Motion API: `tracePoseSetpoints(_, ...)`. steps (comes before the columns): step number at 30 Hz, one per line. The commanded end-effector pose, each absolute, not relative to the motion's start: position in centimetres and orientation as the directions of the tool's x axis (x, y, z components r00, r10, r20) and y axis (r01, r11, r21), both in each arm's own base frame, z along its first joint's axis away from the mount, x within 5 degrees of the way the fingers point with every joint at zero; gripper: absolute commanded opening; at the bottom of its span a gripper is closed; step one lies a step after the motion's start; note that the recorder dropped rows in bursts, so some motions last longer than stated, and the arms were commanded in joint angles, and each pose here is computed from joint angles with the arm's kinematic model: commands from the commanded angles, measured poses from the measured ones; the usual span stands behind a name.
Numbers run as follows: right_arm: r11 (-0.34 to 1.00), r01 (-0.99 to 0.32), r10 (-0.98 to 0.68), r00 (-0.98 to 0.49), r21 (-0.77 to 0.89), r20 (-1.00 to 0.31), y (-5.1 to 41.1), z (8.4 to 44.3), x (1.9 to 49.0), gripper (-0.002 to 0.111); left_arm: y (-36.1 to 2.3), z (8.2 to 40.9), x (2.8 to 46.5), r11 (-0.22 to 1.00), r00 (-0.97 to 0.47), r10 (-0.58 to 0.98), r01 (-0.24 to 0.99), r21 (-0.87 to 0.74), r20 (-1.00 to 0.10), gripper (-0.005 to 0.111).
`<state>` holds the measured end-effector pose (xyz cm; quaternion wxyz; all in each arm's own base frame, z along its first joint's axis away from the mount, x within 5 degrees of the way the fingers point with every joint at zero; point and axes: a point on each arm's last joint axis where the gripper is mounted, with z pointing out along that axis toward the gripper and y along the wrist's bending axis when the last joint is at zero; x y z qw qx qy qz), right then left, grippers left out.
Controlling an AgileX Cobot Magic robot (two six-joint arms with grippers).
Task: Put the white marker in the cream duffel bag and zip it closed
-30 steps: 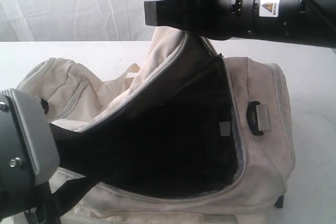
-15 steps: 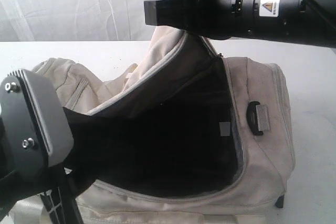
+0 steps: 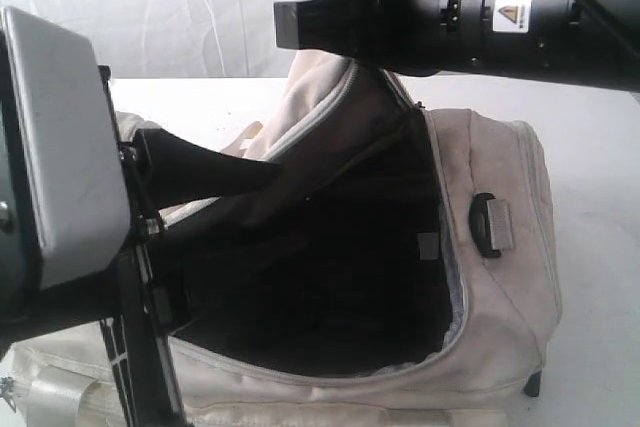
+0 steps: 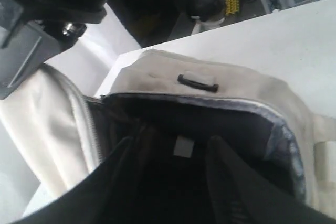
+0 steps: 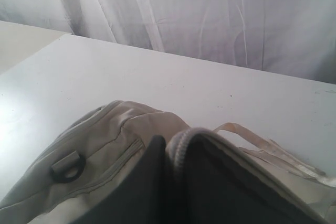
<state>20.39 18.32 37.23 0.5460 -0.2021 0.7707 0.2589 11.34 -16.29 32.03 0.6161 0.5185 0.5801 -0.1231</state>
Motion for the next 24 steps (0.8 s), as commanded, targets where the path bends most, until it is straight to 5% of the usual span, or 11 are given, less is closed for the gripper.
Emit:
tracePoseSetpoints(1, 0.77, -0.614, -0.003, -0.275, 0.173, -0.961, 18.4, 38.1, 20.3, 0.008, -15.4, 32.1, 12.3, 0.509, 0.259, 0.519, 0.672, 0.538, -0.814, 0.047)
tracePoseSetpoints(7, 0.769, -0.615, -0.002, -0.273, 0.173, -0.962, 18.4, 38.1, 20.3, 0.008, -14.9, 30.4, 12.5, 0.537, 0.159, 0.553, 0.683, 0.496, -0.818, 0.047)
tracePoseSetpoints(17, 0.767, -0.617, 0.005, -0.269, 0.176, -0.963, 18.4, 38.2, 20.3, 0.008, -14.1, 26.5, 14.3, 0.518, 0.036, 0.757, 0.575, 0.633, -0.652, 0.045)
tracePoseSetpoints(24, 0.755, -0.654, -0.201, -0.29, 0.04, -0.936, 18.9, 37.0, 19.1, 0.008, -14.0, 26.9, 14.7, 0.534, 0.058, 0.755, 0.523, 0.664, -0.653, 0.0)
